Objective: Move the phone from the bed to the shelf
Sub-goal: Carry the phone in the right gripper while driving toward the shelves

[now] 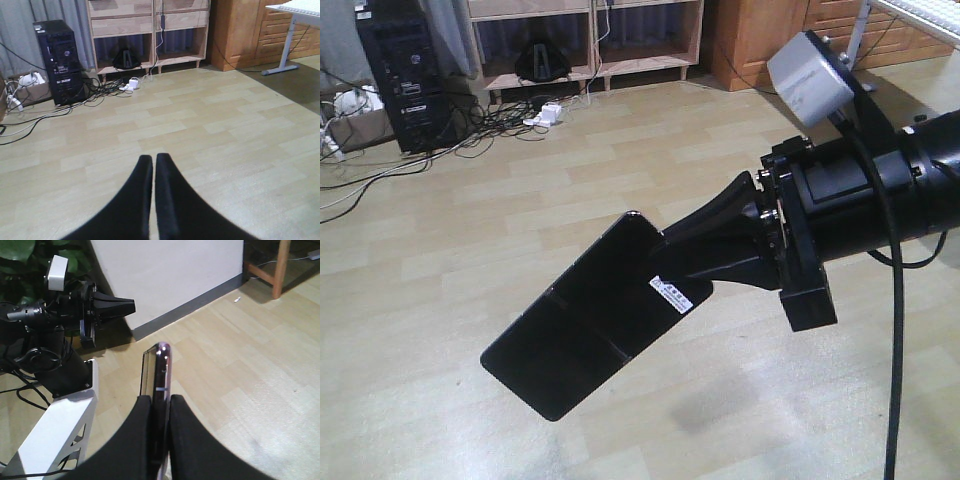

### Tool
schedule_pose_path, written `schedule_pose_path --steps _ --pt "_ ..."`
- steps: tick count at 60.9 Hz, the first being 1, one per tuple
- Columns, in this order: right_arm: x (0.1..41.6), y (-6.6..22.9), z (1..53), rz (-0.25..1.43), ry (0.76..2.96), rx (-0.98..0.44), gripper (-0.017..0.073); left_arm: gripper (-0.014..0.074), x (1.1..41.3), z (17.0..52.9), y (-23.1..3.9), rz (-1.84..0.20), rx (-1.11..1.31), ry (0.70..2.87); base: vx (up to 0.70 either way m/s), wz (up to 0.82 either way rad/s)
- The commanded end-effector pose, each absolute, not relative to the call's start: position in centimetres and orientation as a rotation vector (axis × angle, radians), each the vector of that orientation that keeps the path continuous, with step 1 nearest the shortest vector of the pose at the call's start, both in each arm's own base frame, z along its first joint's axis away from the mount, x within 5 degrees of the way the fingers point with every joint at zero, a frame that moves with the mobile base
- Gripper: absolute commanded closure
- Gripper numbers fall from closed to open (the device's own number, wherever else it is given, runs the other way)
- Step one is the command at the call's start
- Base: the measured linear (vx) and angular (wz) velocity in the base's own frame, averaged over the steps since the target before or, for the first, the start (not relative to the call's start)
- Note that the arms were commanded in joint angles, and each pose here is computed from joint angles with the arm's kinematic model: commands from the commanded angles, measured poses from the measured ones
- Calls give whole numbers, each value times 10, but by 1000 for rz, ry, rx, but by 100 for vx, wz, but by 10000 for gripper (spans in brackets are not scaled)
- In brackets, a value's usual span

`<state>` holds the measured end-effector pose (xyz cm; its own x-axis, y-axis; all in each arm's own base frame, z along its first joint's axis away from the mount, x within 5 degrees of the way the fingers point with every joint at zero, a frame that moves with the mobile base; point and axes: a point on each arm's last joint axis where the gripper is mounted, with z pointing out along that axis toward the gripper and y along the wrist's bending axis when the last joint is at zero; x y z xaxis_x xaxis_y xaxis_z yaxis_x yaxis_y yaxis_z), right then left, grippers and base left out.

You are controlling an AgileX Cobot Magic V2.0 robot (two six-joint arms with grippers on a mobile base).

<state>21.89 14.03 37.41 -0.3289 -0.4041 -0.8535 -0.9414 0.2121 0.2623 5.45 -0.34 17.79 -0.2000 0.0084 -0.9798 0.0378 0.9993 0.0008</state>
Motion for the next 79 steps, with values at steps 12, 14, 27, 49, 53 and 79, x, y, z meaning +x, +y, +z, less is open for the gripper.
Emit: schedule_pose_path --steps 12,14,27,49,53,79 --pt "206 142 394 1169 1742 -1248 561 593 55 184 -3 -34 20 1695 34 -9" --pt "206 142 394 1169 1742 -1248 561 593 55 184 -3 -34 20 1695 35 -6" --pt "206 142 394 1169 1742 -1248 561 593 55 184 -3 -34 20 1695 36 -4" --pt "206 142 394 1169 1742 -1248 561 593 55 184 -3 -34 20 1695 36 -5" --pt "206 142 394 1169 1742 -1248 561 593 55 184 -3 -34 20 1695 37 -9" --pt "206 142 394 1169 1742 -1248 561 593 55 184 -3 -34 20 1695 39 -11"
